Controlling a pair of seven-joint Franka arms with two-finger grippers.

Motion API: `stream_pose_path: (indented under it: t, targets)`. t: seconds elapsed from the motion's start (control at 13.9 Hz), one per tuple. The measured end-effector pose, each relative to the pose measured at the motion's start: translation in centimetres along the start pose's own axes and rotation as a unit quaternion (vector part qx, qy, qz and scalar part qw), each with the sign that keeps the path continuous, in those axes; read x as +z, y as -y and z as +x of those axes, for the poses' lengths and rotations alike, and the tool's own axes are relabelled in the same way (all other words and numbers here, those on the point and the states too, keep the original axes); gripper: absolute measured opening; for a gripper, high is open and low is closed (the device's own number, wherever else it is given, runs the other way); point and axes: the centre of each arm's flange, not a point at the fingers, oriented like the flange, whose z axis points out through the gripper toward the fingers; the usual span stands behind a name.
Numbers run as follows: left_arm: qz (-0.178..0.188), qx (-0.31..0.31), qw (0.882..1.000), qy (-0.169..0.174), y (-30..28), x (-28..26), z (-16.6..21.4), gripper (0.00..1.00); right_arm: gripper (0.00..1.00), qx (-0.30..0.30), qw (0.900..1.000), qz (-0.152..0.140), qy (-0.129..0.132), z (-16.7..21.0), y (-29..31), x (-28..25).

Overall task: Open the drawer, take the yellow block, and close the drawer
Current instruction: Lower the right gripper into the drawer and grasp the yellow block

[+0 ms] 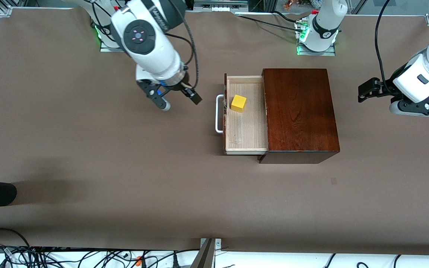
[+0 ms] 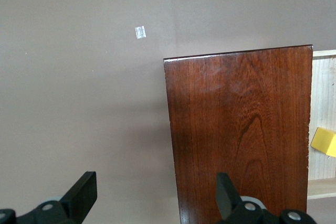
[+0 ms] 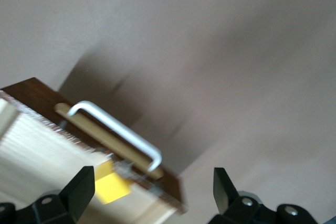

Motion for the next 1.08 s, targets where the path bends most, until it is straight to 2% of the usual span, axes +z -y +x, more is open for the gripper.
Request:
stream_pose_path:
  t: [0.07, 0.22, 0.36, 0.5, 0.65, 0.72, 0.93, 1.08]
  targets:
    - [0.000, 0.001, 1.000, 0.000, 0.0, 0.0, 0.0, 1.00, 1.00, 0.047, 0.999, 0.013, 0.009, -1.1, 0.8, 0.4]
    - [0.000, 0.001, 1.000, 0.000, 0.0, 0.0, 0.0, 1.00, 1.00, 0.148, 0.988, 0.034, 0.031, -3.2, 2.3, 1.2]
    - [0.000, 0.002, 1.000, 0.000, 0.0, 0.0, 0.0, 1.00, 1.00, 0.243, 0.968, 0.050, 0.046, -4.7, 3.7, 2.6]
    - [0.000, 0.002, 1.000, 0.000, 0.0, 0.0, 0.0, 1.00, 1.00, 0.326, 0.941, 0.064, 0.059, -5.7, 5.0, 4.8]
    - [0.000, 0.002, 1.000, -0.001, 0.0, -0.1, 0.0, 1.00, 1.00, 0.383, 0.918, 0.075, 0.071, -7.1, 5.8, 7.4]
    - [0.000, 0.002, 1.000, -0.001, 0.0, -0.1, 0.0, 1.00, 1.00, 0.394, 0.913, 0.074, 0.070, -8.2, 5.9, 9.1]
    - [0.000, 0.002, 1.000, 0.000, 0.0, 0.0, 0.0, 1.00, 1.00, 0.399, 0.913, 0.071, 0.050, -12.2, 5.2, 13.5]
    - [0.000, 0.002, 1.000, 0.000, 0.0, 0.0, 0.0, 1.00, 1.00, 0.403, 0.911, 0.075, 0.046, -12.9, 5.1, 15.1]
